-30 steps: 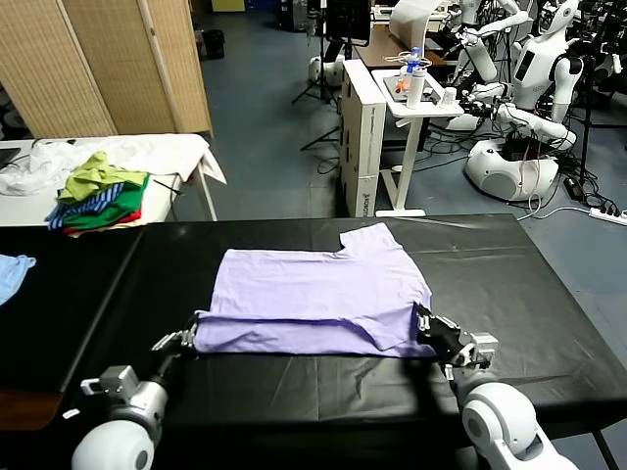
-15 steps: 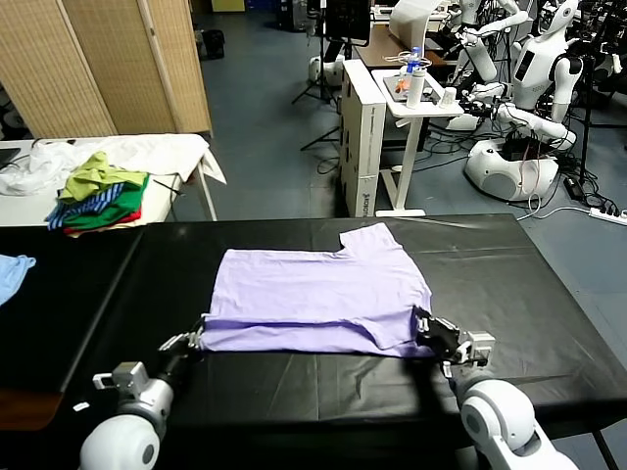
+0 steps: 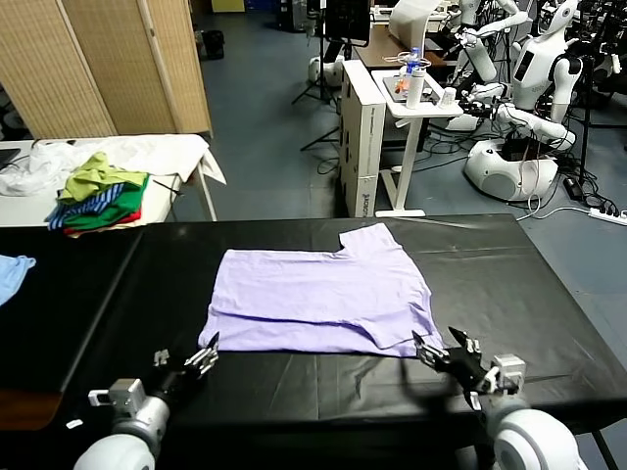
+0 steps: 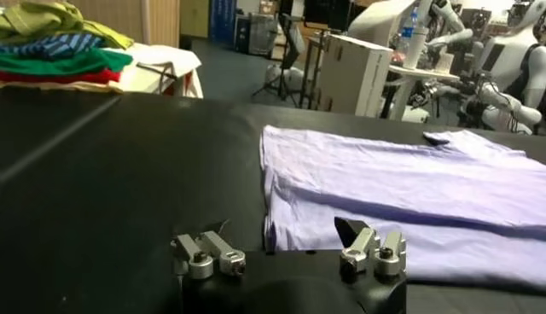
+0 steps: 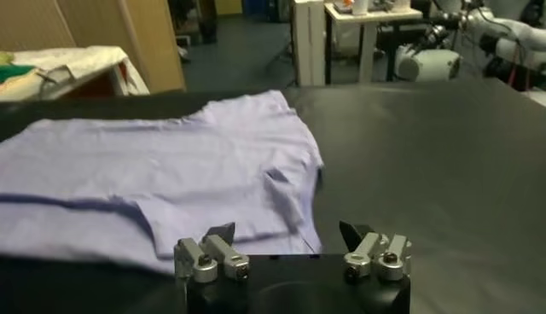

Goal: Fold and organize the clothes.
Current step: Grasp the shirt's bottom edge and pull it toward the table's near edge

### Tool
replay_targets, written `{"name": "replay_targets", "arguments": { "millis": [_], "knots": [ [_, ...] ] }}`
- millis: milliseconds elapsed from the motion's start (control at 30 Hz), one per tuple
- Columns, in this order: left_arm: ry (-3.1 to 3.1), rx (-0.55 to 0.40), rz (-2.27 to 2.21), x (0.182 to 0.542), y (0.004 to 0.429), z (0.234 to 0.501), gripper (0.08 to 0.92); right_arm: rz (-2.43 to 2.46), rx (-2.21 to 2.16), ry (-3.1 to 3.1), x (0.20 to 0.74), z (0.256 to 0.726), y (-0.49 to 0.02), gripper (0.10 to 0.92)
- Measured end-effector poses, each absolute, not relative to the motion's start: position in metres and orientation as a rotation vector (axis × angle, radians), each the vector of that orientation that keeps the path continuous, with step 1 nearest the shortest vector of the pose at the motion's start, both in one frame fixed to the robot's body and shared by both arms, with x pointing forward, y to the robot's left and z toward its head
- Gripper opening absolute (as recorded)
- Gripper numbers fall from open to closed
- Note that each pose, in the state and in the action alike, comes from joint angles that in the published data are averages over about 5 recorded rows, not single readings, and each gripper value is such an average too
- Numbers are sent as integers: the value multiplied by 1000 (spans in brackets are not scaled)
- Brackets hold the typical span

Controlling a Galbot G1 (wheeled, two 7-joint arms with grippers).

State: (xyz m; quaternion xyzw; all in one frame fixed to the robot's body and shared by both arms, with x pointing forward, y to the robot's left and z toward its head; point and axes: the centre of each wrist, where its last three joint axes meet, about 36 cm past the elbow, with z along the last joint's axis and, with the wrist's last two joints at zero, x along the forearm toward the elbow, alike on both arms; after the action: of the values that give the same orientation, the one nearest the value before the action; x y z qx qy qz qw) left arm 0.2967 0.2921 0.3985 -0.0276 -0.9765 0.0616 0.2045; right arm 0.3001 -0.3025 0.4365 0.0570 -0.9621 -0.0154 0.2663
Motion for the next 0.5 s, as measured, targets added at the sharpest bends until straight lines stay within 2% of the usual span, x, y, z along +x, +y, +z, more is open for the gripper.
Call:
{"name": "replay_targets", "arguments": {
  "millis": [133, 200, 267, 400, 500],
  "knots": [
    [-2720, -81, 174, 297, 292, 397, 887, -35, 160, -2587, 298, 431, -300, 680],
    [-2718, -85, 175, 296, 292, 397, 848, -35, 164, -2584, 298, 430, -299, 606],
    [-2715, -87, 177, 296, 292, 396, 786, -33, 166, -2584, 298, 429, -299, 510],
    [-2710, -94, 178, 295, 290, 394, 646, -26, 169, -2586, 299, 428, -300, 265],
    [-2708, -100, 172, 295, 289, 393, 476, -18, 171, -2585, 298, 430, -300, 168]
  ]
}}
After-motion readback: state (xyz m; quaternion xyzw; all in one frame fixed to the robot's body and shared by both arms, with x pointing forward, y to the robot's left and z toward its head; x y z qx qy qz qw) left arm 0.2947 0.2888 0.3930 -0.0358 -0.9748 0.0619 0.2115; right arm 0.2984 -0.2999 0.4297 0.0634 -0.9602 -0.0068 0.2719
